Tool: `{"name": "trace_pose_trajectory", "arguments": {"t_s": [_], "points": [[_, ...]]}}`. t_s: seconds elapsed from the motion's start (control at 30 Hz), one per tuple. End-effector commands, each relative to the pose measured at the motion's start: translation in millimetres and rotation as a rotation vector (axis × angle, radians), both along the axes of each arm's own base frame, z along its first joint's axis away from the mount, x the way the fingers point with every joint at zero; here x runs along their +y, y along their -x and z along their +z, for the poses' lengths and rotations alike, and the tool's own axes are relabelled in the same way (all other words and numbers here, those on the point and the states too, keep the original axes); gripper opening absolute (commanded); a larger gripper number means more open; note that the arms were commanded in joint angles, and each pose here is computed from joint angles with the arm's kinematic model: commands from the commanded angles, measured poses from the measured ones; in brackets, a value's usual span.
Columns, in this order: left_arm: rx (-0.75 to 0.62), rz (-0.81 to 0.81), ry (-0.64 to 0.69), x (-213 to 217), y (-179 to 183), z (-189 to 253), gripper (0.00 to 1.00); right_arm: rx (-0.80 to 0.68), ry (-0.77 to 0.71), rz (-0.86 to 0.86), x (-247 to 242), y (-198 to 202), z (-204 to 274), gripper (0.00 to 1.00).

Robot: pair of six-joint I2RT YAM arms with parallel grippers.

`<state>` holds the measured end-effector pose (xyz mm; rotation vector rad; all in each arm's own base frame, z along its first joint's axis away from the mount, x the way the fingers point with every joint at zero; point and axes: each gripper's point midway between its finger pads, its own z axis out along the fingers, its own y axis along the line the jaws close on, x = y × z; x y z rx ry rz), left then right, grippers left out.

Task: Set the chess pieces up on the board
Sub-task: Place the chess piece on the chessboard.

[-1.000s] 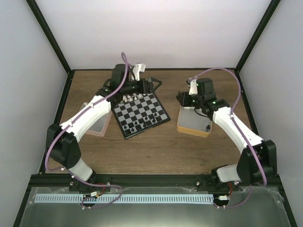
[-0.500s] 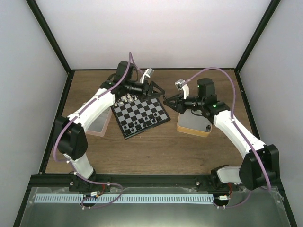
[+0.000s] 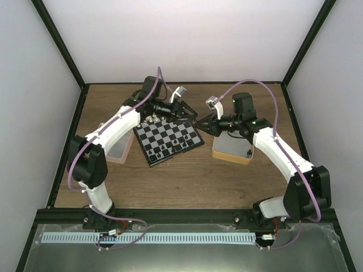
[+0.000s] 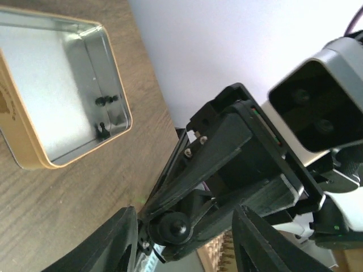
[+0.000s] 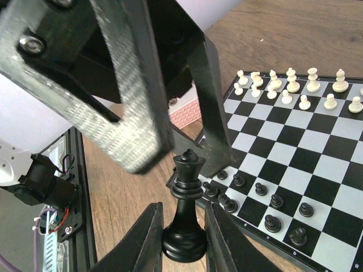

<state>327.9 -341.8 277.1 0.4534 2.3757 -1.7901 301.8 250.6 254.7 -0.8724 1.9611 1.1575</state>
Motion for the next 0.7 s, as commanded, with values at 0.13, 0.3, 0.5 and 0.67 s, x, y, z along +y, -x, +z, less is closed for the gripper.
{"name": "trace_pose_trajectory", "arguments": {"t_s": [0.13, 0.3, 0.5, 0.67], "points": [[0.058, -0.021, -0.043, -0.2, 3.3, -23.2, 0.42, -0.051, -0.012, 0.033, 6.5, -1.0, 16.5, 0.08], [0.059, -0.033, -0.048, -1.1, 4.0, -25.5, 0.3, -0.036, -0.006, 0.045, 8.4, -1.7, 12.1, 0.08], [0.055, -0.038, -0.058, -1.9, 3.0, -28.3, 0.16, -0.031, -0.001, 0.054, 10.4, -2.8, 11.2, 0.08], [-0.002, -0.002, -0.084, 1.0, -2.7, -27.8, 0.04, 0.014, 0.017, 0.016, 8.4, -6.5, 6.4, 0.32]]}}
